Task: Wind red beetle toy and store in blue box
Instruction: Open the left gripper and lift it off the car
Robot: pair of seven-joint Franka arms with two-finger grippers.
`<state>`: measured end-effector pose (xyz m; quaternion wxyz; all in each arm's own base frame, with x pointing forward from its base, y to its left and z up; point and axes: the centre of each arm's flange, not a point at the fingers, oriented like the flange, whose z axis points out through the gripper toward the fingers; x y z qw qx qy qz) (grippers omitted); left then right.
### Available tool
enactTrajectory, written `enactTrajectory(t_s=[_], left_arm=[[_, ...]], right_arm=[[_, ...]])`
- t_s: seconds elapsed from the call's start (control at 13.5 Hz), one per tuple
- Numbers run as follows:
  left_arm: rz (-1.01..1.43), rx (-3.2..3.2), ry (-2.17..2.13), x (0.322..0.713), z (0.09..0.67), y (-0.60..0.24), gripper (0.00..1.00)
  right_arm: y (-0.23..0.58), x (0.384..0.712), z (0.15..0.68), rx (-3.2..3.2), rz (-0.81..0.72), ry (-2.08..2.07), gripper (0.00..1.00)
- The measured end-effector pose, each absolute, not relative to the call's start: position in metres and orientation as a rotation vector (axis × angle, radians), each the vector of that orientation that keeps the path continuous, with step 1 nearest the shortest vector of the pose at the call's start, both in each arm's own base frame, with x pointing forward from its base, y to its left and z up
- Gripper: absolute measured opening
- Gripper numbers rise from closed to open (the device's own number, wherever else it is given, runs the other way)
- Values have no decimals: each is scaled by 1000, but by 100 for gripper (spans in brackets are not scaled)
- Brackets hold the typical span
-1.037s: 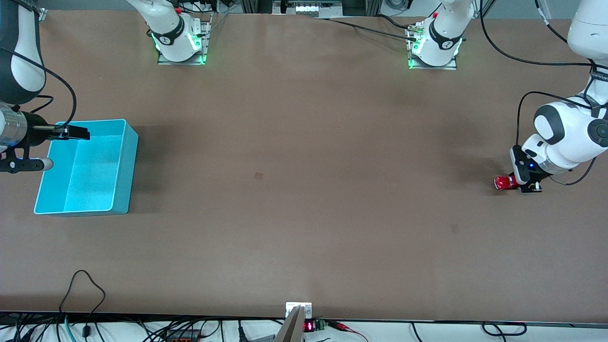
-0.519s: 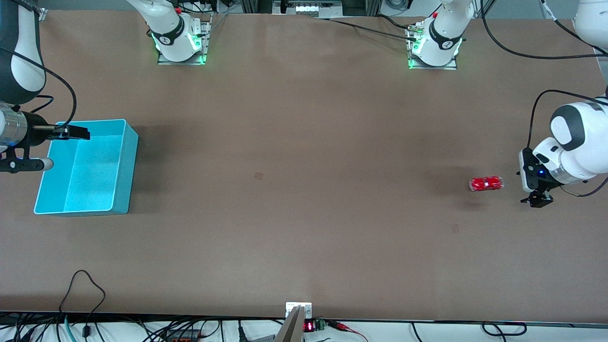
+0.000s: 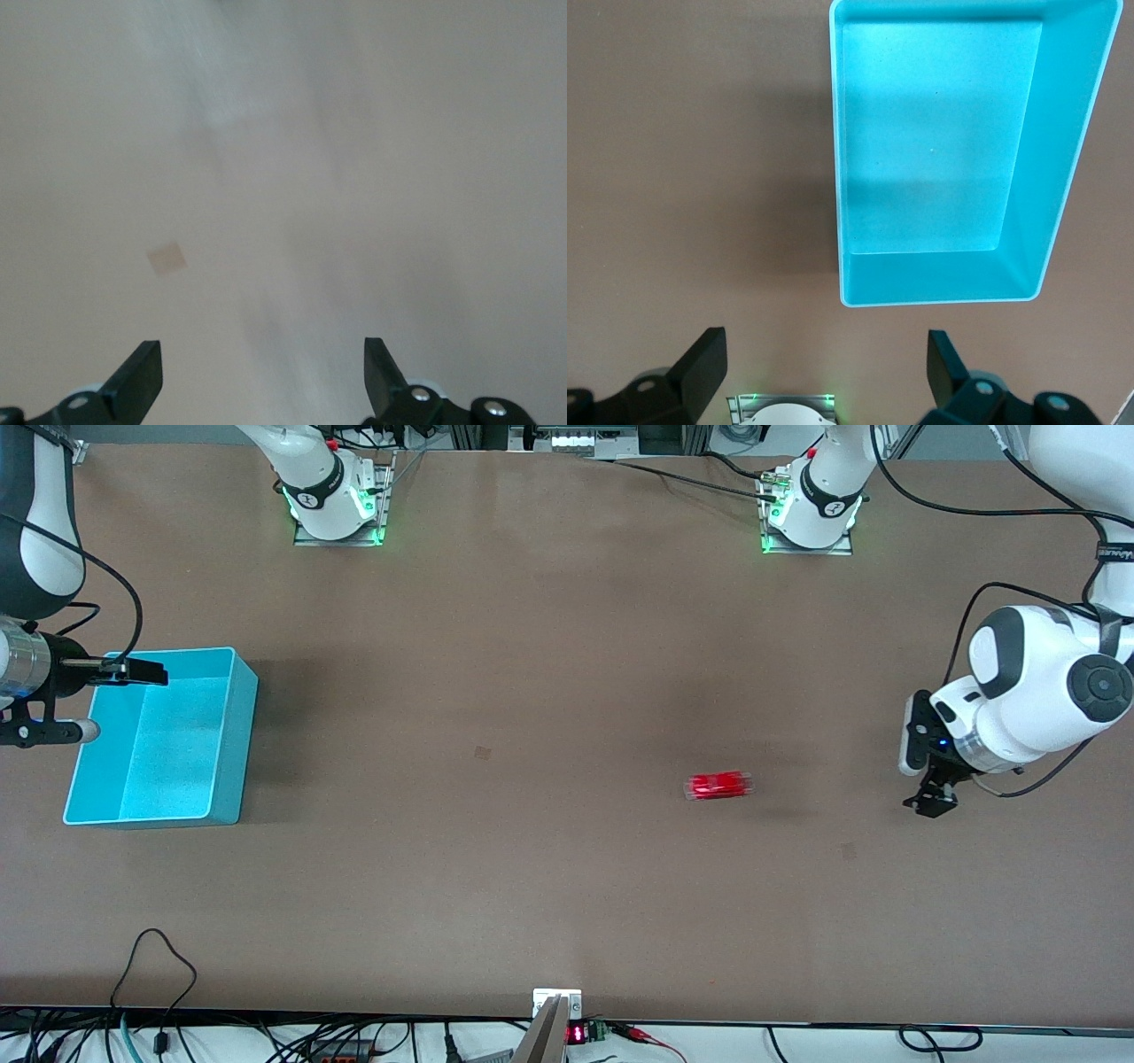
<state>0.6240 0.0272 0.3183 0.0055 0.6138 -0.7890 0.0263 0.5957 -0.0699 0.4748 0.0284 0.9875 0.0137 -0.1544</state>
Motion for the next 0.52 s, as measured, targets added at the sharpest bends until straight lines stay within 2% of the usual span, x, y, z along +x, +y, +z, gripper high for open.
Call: enactTrajectory(t_s=[0.3, 0.52], left_arm=[[143, 2119, -2244, 624, 319, 21, 100], [133, 2456, -1837, 624, 319, 20, 100]], right_arm=[[-71, 595, 475, 3047, -478, 39, 100], [-75, 594, 474, 3048, -488, 35, 100]])
